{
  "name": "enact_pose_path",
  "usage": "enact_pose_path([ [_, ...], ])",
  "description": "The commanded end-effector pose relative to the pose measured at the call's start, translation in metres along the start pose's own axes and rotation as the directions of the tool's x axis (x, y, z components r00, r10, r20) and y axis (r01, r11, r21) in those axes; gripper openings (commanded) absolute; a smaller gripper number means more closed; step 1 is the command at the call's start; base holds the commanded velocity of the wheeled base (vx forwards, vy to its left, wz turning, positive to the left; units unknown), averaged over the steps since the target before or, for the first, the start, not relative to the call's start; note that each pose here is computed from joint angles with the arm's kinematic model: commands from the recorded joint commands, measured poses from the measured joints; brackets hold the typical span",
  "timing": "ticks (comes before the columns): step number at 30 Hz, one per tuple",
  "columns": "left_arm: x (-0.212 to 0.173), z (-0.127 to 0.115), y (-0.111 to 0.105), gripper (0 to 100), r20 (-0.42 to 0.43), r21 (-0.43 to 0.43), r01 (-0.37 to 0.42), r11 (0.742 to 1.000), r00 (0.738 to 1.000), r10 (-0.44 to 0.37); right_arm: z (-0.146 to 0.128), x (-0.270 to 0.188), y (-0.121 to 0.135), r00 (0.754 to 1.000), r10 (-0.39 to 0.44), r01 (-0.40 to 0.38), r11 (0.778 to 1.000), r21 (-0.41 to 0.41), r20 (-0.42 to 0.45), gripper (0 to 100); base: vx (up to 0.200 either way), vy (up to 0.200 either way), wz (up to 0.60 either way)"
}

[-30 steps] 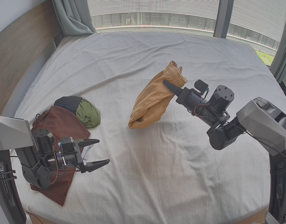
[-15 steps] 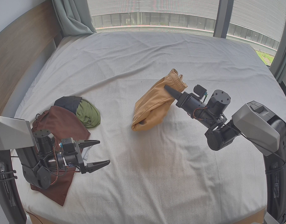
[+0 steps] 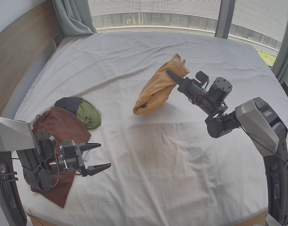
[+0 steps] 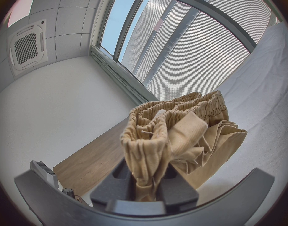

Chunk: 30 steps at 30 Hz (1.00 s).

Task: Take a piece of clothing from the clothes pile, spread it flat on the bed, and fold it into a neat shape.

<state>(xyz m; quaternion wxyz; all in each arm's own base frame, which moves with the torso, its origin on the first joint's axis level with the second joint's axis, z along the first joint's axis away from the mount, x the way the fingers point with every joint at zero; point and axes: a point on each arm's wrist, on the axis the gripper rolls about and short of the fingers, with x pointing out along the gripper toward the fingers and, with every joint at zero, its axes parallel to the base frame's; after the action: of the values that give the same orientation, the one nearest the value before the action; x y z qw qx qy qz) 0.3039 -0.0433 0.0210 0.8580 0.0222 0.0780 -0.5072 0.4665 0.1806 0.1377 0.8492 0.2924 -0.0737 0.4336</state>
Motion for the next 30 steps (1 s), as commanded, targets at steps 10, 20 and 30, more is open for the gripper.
enact_pose_path([
  [10,0.000,-0.004,-0.001,100,-0.009,-0.011,0.005,1.000,1.000,-0.005,-0.050,-0.012,-0.073,0.992,-0.112,0.117,0.988,0.102,-0.060,0,0.000,0.000,0.00],
  [20,0.002,-0.004,-0.002,100,-0.009,-0.012,0.009,1.000,1.000,-0.009,-0.081,-0.061,-0.082,0.967,-0.206,0.223,0.969,0.103,-0.150,0,0.000,0.000,0.00],
  [30,0.005,-0.004,-0.005,100,-0.013,-0.015,0.023,1.000,1.000,-0.023,-0.097,-0.085,-0.076,0.954,-0.230,0.252,0.963,0.099,-0.191,0,0.000,0.000,0.00],
])
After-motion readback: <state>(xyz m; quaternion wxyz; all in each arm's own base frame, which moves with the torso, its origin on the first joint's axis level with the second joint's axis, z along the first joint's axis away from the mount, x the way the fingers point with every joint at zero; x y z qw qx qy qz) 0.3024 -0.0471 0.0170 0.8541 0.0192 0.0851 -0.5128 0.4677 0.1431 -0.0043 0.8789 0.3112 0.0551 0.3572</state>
